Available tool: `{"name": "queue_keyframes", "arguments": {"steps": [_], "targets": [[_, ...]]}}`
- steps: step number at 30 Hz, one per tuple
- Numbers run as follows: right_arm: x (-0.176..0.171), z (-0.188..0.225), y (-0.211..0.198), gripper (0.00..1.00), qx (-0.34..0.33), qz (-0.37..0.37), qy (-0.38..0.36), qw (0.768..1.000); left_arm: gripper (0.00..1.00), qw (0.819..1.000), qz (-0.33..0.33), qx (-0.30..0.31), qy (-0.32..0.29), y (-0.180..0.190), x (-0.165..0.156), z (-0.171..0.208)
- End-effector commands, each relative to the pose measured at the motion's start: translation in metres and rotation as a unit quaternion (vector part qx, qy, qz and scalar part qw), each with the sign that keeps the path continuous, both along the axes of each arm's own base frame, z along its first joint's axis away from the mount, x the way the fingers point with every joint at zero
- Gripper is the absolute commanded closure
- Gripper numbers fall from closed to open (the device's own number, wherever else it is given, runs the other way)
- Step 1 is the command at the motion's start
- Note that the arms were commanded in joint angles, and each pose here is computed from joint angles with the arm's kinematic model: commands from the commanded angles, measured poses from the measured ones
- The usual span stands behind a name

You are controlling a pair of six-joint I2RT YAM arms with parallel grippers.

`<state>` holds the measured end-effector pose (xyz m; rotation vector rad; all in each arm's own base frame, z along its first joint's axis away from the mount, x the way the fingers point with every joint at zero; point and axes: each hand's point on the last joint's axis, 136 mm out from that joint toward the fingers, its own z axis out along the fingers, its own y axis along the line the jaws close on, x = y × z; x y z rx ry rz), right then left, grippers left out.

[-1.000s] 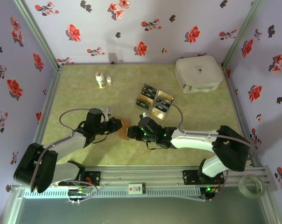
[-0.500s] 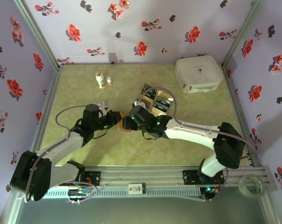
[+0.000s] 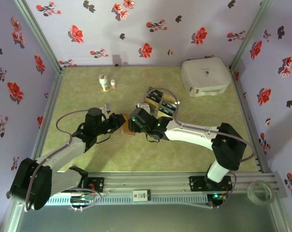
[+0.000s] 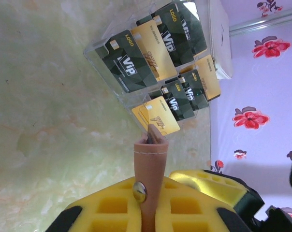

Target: Put the credit cards into the card holder

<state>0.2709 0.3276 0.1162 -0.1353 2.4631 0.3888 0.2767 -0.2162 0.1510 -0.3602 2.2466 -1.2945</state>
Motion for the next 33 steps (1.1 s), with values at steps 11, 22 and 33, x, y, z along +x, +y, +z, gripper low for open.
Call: {"name": "queue_keyframes", "arguments": {"steps": [11,22,33], "targets": [[-0.026,0.032,-0.048,0.43,0.06,-0.013,0.017,0.998,1.0,0.999,-0.017,0.025,-0.02,-0.002,0.0,-0.002],[-0.014,0.037,0.013,0.43,0.151,0.032,0.047,0.987,1.0,0.999,-0.019,0.031,-0.018,-0.002,0.0,-0.006],[0.005,0.008,0.02,0.71,0.161,0.015,0.075,0.984,1.0,0.999,-0.019,0.03,-0.016,-0.001,-0.001,-0.009]]}}
